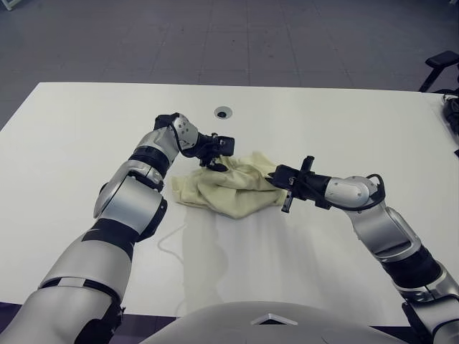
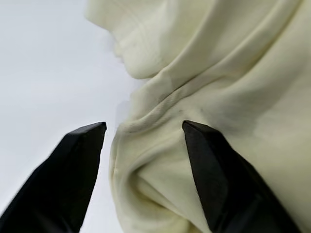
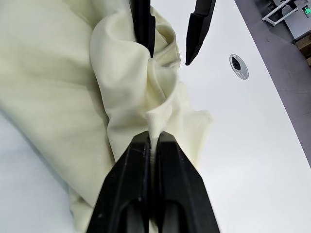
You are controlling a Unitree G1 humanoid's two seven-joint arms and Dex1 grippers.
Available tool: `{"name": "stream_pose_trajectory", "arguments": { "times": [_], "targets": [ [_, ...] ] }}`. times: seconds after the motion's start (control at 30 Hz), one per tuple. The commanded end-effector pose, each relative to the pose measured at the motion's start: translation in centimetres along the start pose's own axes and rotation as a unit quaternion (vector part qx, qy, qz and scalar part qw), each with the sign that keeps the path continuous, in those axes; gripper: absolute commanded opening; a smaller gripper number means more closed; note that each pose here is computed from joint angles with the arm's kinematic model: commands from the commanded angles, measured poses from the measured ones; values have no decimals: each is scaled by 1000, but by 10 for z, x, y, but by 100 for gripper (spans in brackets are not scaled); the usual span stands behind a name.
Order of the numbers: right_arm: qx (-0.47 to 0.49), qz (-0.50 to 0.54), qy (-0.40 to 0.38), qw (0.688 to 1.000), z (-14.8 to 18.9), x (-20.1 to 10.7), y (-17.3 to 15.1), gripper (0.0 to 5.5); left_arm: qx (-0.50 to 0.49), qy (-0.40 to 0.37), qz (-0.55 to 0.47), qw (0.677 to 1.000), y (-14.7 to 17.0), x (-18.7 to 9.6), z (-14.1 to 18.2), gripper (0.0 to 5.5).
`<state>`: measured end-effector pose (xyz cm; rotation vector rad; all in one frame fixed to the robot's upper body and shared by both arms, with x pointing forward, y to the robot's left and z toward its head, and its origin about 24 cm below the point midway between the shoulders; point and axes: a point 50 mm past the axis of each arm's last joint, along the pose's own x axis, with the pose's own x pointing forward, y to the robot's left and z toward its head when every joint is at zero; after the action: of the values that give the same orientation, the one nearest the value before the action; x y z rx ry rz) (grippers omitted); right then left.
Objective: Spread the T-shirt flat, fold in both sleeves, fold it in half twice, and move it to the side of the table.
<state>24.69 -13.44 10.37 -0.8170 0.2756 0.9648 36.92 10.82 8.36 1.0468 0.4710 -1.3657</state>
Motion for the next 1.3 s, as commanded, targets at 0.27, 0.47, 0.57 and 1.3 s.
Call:
{"name": "stream_pose_trajectory", "arguments": {
  "times": [0.27,0.47,0.57,1.3],
  "targets": [
    [-10,-9,2,1000,0,0,-12,0,-86,32,-32,995,-39,18,-42,78],
    [0,-100,4,995,3,23,-90,0,-105,-10,163,981,25,-30,-18,3],
    [14,-175,0,984,24,33,-157,0,-101,9,307,946,65,-73,0,3],
    [3,-423,-42,905,79,-3,-243,0,53,55,590,804,118,-148,60,3]
  ]
}}
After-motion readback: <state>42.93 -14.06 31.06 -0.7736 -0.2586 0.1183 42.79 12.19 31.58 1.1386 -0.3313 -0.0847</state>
